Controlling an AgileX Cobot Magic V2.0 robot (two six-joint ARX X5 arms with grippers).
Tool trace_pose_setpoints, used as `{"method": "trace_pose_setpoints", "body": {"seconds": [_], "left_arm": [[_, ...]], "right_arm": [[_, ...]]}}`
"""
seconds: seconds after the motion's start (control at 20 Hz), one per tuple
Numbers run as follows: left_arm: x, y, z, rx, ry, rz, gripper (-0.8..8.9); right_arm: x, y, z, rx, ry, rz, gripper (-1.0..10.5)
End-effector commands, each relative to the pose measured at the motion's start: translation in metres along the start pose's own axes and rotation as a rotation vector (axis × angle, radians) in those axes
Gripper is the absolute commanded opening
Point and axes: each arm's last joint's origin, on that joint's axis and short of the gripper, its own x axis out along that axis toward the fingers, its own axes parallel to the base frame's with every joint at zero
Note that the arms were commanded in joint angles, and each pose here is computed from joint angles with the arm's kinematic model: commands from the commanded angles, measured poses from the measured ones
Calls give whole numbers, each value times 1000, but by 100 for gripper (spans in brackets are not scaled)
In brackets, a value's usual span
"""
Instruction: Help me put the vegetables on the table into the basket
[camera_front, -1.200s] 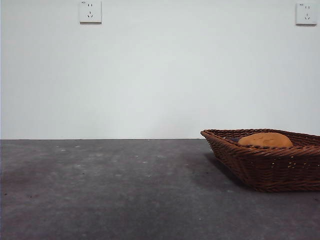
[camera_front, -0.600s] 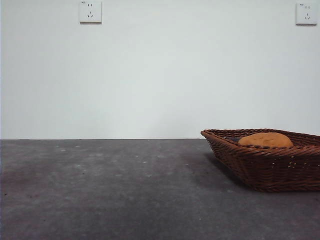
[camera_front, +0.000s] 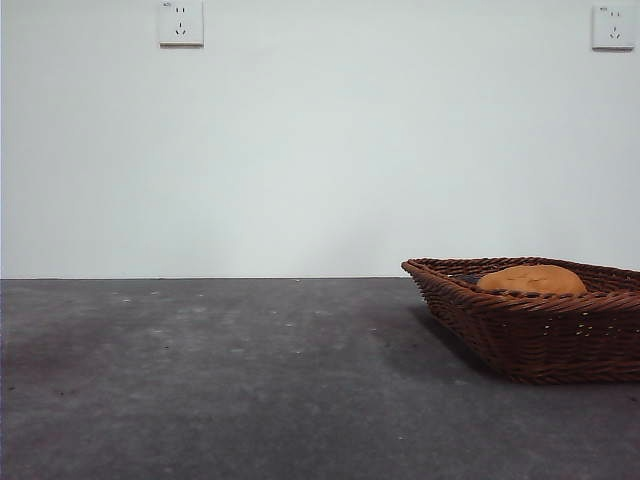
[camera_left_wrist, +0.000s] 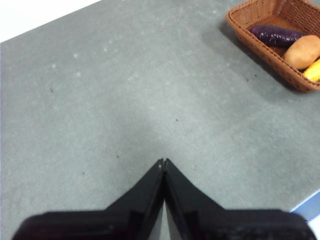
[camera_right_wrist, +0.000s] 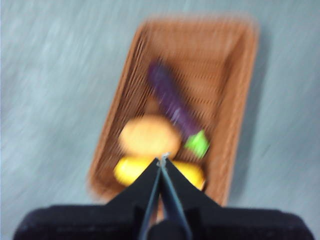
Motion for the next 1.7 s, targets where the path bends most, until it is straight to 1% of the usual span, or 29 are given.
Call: {"method": "trace_pose_setpoints", "body": {"seconds": [0.05, 0.2, 0.3, 0.45, 0.55, 0.65, 0.75, 0.8, 0.9, 1.0, 1.1, 1.2, 1.45, 1.7], "left_arm": [[3, 0, 1, 3, 7, 4, -4], [8, 1, 3, 6, 28, 5, -4], [8, 1, 4, -49, 24, 3, -4], [7, 2, 10, -53, -48, 10, -4], [4, 2, 16, -44, -130, 18, -4], [-5, 5, 24, 39, -271, 65, -4], [-23, 8, 27, 117, -439, 150, -4], [-32, 9, 25, 153, -530, 177, -4], [-41, 7, 15, 191, -660, 239, -4], [-35, 7, -2, 216, -727, 367, -4], [-18, 7, -21, 225, -750, 432, -4], [6, 8, -44, 190, -730, 447, -4], [81, 10, -103, 42, -651, 403, -4], [130, 9, -153, -73, -600, 376, -4]], "right_arm": [[1, -2, 7, -46, -63, -34, 2], [0, -4, 15, -87, -139, -54, 2], [-1, -4, 18, -101, -165, -61, 2], [-1, -5, 19, -105, -173, -62, 2], [-1, -5, 19, -105, -173, -63, 2], [-1, -5, 19, -105, -172, -63, 2], [-1, -5, 19, -105, -172, -62, 2], [-1, -5, 19, -105, -172, -62, 2], [-1, -5, 19, -105, -172, -63, 2], [-1, -5, 19, -105, -172, -62, 2], [-1, -4, 19, -105, -171, -62, 2], [-1, -5, 19, -105, -172, -62, 2], [-1, -5, 19, -105, -171, -62, 2], [-1, -5, 19, -104, -171, -62, 2]]}}
